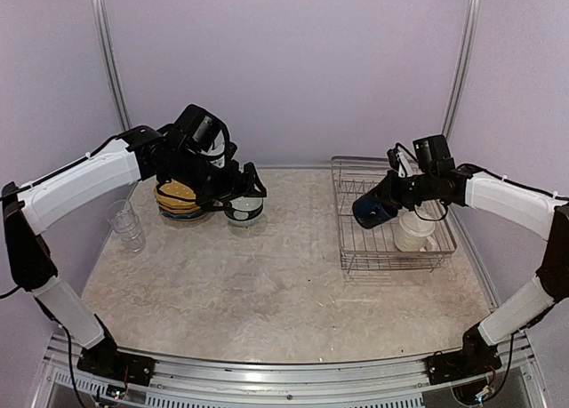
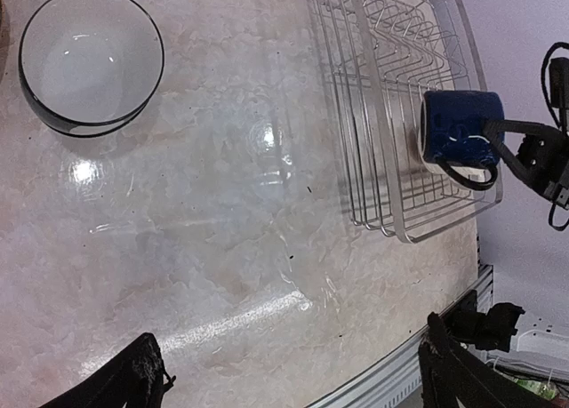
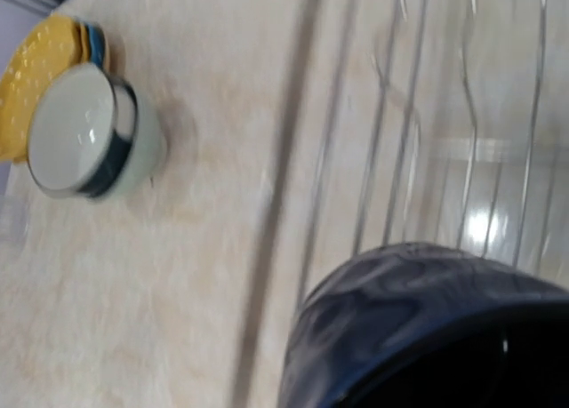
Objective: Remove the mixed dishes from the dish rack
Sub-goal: Grab the cup from the dish rack, then place the cup at the center of the board.
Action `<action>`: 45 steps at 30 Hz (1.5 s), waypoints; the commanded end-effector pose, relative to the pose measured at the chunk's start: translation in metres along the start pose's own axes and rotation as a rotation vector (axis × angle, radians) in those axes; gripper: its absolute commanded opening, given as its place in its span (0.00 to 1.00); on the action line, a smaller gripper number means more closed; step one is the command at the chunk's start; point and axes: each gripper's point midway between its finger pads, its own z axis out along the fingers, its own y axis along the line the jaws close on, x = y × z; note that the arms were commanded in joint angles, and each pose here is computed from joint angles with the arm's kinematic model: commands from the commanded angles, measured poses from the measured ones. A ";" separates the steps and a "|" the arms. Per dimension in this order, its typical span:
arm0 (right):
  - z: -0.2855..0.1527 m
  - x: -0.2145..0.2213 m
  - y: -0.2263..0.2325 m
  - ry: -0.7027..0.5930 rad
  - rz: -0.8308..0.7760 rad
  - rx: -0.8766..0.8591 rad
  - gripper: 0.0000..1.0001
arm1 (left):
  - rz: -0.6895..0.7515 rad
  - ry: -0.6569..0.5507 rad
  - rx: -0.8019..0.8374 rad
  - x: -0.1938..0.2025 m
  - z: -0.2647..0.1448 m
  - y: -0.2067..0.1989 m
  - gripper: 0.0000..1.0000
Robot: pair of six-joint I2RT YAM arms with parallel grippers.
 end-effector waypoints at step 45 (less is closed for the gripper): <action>0.242 0.019 0.105 0.187 -0.706 0.196 0.09 | -0.127 -0.180 -0.054 0.005 -0.064 0.044 0.95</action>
